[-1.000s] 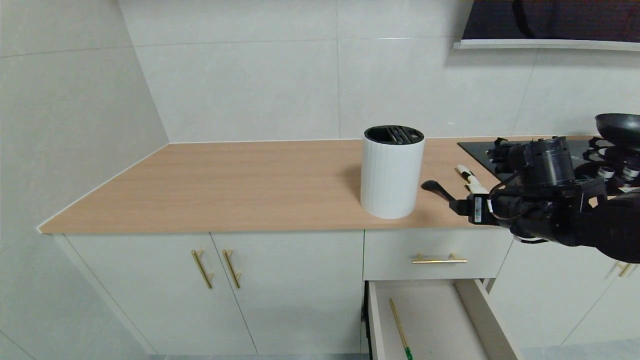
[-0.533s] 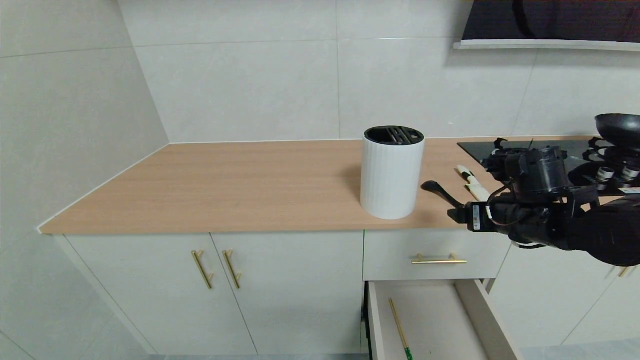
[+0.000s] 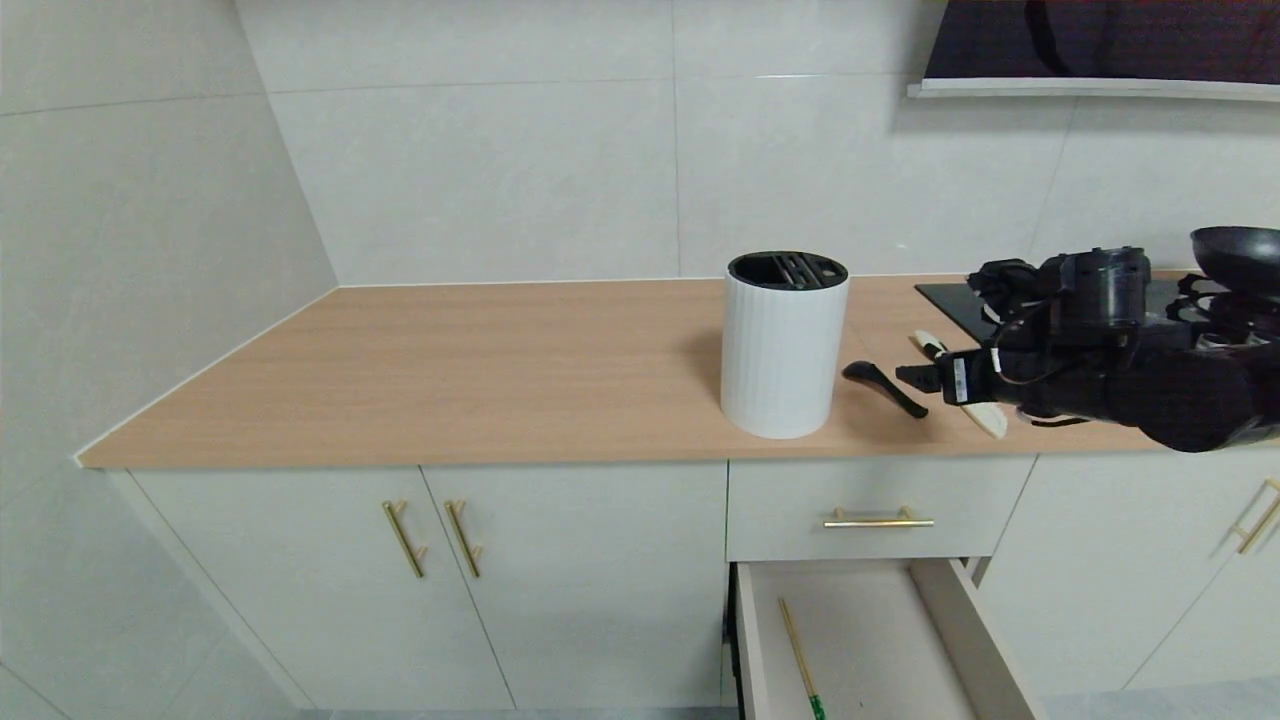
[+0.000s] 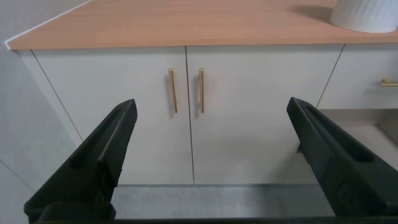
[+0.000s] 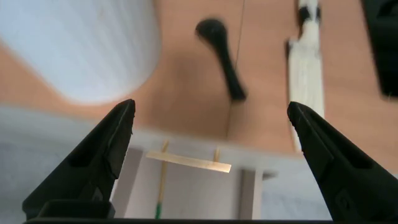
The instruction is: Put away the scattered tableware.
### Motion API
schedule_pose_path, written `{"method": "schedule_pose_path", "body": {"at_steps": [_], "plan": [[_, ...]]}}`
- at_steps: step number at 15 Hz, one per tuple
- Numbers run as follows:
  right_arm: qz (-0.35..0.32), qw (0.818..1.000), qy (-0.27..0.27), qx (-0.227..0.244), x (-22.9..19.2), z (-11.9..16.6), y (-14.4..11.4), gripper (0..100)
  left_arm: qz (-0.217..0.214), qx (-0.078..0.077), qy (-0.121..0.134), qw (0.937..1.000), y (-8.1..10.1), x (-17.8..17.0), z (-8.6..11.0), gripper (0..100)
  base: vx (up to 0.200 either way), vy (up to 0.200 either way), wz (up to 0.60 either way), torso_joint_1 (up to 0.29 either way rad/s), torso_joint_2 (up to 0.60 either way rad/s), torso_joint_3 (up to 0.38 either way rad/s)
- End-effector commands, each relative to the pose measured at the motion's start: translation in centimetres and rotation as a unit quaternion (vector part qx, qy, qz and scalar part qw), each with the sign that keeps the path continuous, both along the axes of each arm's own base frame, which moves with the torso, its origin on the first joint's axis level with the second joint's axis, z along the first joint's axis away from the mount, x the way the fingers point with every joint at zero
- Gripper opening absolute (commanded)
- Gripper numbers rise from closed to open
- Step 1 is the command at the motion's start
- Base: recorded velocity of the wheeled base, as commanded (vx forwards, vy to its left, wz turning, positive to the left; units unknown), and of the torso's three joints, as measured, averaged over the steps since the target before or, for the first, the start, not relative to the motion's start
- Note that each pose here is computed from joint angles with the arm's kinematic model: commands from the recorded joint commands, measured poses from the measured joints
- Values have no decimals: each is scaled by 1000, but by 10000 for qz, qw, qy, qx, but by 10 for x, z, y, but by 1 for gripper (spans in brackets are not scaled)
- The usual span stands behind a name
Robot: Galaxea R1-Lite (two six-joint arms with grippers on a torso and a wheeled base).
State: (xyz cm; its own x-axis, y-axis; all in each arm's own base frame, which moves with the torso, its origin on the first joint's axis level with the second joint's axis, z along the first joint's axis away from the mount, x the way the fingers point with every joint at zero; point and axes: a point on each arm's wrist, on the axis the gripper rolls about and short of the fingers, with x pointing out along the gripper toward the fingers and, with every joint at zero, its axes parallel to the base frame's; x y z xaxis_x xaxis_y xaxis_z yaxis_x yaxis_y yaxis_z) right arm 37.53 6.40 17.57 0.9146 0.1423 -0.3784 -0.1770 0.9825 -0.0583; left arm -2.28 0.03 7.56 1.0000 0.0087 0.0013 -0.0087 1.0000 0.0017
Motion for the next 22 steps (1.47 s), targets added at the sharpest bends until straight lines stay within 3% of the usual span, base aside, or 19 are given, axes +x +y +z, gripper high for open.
{"method": "schedule_pose_path", "body": {"at_steps": [1,5,8,17,22], "plan": [[19,9999,152,-74,30,-24,4,100,2,-1,6,10000,0,0,0,100,0,0,0,0,0,0],[-13,9989,444,-138,58,-52,7,100,2,-1,6,10000,0,0,0,100,0,0,0,0,0,0],[-124,9976,661,-143,69,-57,0,100,2,7,6,10000,0,0,0,100,0,0,0,0,0,0],[-438,9966,676,165,100,-82,-10,100,2,-1,6,10000,0,0,0,100,0,0,0,0,0,0],[-439,9968,648,186,100,-80,-9,100,2,-1,6,10000,0,0,0,100,0,0,0,0,0,0]]}}
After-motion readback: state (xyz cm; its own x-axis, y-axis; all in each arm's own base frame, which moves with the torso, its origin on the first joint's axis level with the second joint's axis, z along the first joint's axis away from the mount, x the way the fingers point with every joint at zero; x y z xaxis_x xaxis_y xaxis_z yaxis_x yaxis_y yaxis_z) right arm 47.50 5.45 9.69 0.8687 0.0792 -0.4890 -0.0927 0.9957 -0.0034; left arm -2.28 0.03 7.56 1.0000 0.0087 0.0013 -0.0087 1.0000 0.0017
